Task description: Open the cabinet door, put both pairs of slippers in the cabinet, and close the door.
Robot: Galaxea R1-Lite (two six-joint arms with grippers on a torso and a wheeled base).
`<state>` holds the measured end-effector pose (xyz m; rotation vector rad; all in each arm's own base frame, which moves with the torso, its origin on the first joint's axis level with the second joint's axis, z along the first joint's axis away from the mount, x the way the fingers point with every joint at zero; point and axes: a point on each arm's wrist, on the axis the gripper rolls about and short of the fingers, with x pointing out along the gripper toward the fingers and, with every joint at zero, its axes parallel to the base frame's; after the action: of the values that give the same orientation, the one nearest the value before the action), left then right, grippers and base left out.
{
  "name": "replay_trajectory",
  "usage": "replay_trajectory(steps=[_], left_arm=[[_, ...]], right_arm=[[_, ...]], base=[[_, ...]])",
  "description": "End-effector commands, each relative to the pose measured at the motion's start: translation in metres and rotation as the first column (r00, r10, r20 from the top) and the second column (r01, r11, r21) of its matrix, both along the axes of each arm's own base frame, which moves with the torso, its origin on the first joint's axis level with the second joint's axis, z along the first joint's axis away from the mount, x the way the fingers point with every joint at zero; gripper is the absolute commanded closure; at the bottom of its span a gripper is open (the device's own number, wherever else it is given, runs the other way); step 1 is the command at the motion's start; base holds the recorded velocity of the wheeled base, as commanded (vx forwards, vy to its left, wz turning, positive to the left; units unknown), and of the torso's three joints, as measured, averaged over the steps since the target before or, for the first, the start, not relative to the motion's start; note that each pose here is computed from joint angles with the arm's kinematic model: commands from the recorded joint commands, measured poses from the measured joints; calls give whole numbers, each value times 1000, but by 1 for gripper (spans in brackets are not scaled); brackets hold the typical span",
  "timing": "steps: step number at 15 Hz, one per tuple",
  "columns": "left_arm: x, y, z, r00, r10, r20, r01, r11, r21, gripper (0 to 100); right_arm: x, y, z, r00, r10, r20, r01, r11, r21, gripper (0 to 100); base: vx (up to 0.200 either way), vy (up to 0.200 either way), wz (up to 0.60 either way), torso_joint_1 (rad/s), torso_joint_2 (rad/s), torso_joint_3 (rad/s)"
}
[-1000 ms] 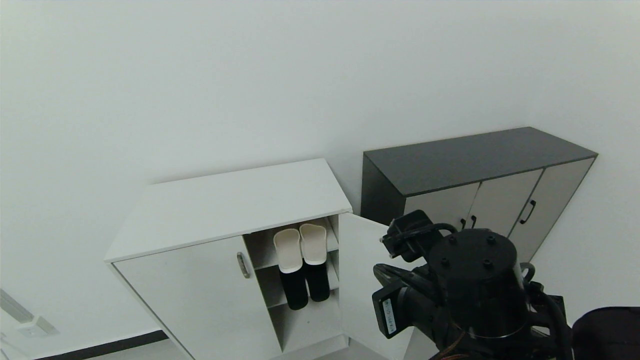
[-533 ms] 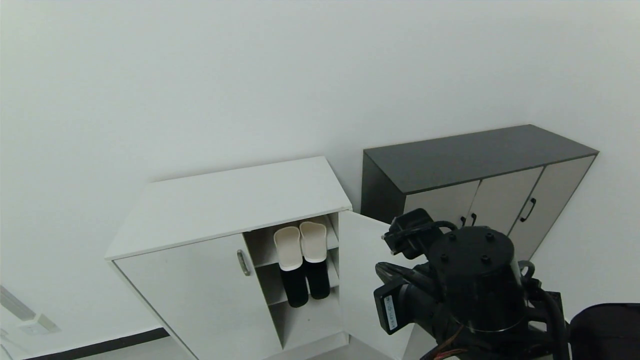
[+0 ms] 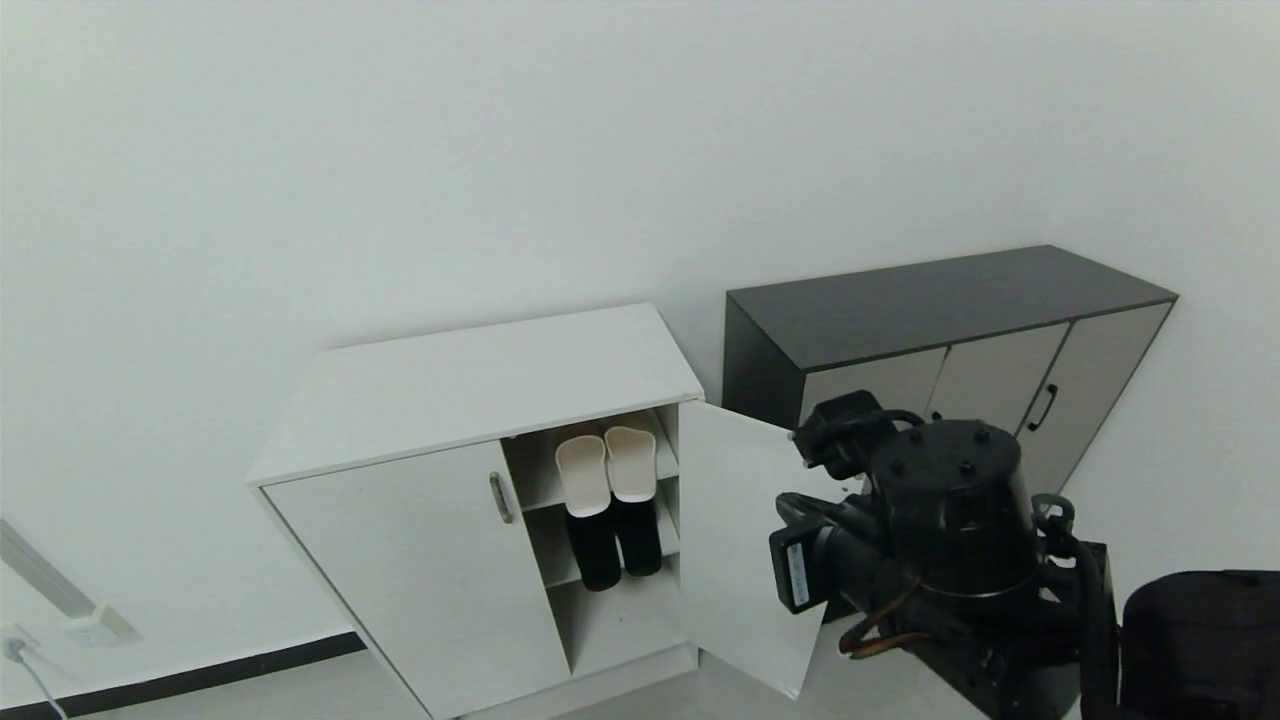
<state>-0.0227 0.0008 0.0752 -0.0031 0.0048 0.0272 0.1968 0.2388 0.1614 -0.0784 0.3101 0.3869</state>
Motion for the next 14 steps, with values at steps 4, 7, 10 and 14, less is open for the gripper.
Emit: replay_trajectory(steps=[4, 7, 10, 14], left_arm=[[0, 0, 0, 1000, 0, 0, 0, 1000, 0, 100], [0, 0, 0, 1000, 0, 0, 0, 1000, 0, 100], [0, 0, 0, 1000, 2, 0, -2, 1000, -1, 100], [0, 0, 0, 1000, 2, 0, -2, 1000, 0, 100]], right_arm=[[92, -24, -7, 983, -181, -19, 181, 983, 5, 100], [129, -38, -4, 980, -192, -43, 193, 981, 32, 100], [173, -56, -18, 971, -224, -82, 227, 973, 40, 100], [201, -74, -47, 957, -259, -131, 264, 964, 21, 100]], base=[[0, 0, 0, 0, 0, 0], [0, 0, 0, 0, 0, 0], [0, 0, 0, 0, 0, 0], [0, 0, 0, 0, 0, 0]])
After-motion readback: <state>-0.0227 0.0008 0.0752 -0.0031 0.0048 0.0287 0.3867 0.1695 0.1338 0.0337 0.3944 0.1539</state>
